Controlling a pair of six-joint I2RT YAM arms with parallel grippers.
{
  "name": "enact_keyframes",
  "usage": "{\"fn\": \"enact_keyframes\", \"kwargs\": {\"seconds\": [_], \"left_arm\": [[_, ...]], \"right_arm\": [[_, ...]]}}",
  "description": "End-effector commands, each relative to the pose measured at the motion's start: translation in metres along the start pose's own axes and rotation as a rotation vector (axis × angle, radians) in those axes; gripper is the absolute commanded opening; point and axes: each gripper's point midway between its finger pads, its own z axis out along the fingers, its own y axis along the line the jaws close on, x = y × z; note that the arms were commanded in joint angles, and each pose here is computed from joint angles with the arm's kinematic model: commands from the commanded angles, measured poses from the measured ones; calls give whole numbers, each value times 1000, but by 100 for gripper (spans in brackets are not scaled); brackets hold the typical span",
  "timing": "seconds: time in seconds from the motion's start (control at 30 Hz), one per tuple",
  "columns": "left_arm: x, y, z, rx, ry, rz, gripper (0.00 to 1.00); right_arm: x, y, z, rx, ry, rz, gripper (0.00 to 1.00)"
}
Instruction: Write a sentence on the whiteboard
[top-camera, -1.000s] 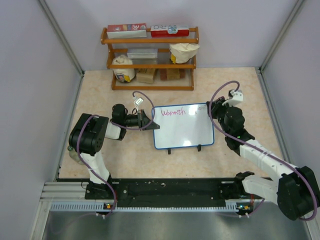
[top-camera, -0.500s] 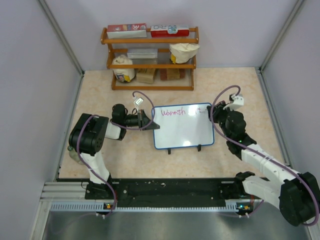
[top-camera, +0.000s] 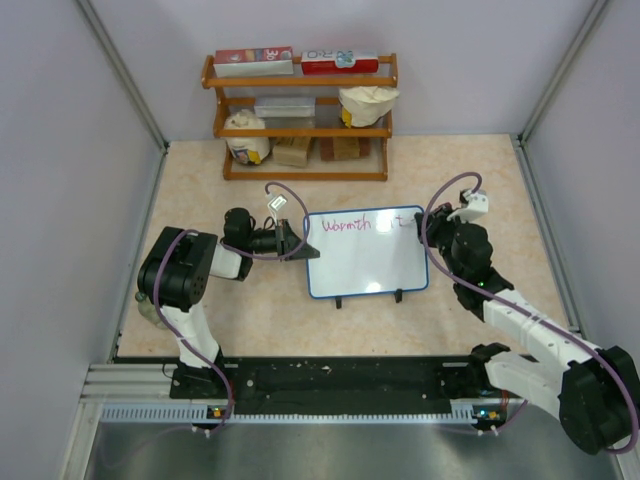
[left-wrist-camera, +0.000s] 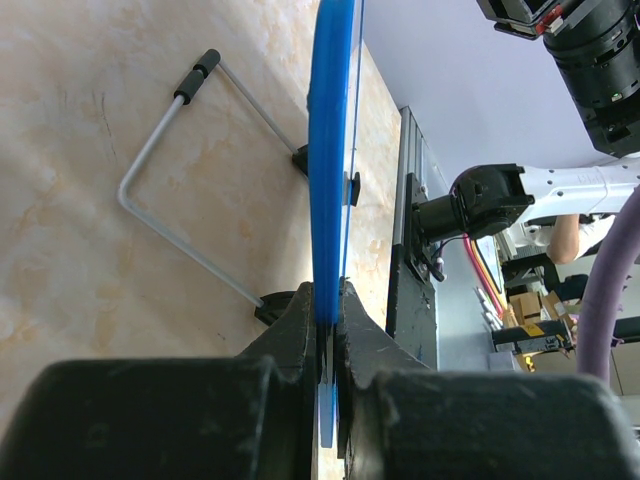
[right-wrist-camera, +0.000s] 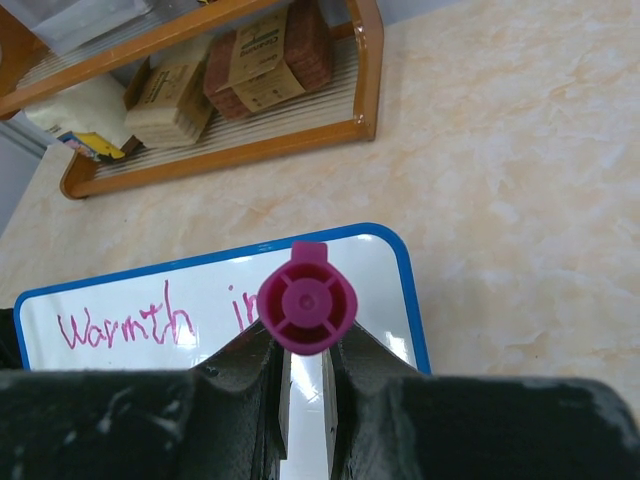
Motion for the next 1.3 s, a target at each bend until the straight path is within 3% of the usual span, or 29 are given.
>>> {"fn": "enact_keyframes", "kwargs": {"seconds": [0.0, 0.77, 1.27], "left_arm": [[-7, 0, 1, -12, -13, -2, 0], [-8, 1, 1, -12, -13, -2, 0], [-8, 0, 2, -10, -11, -2, 0]], "right_arm": [[-19, -3, 2, 34, -41, -7, 0], [-66, 19, 7, -3, -140, -12, 0], [-60, 10, 23, 16, -113, -13, 0]]}}
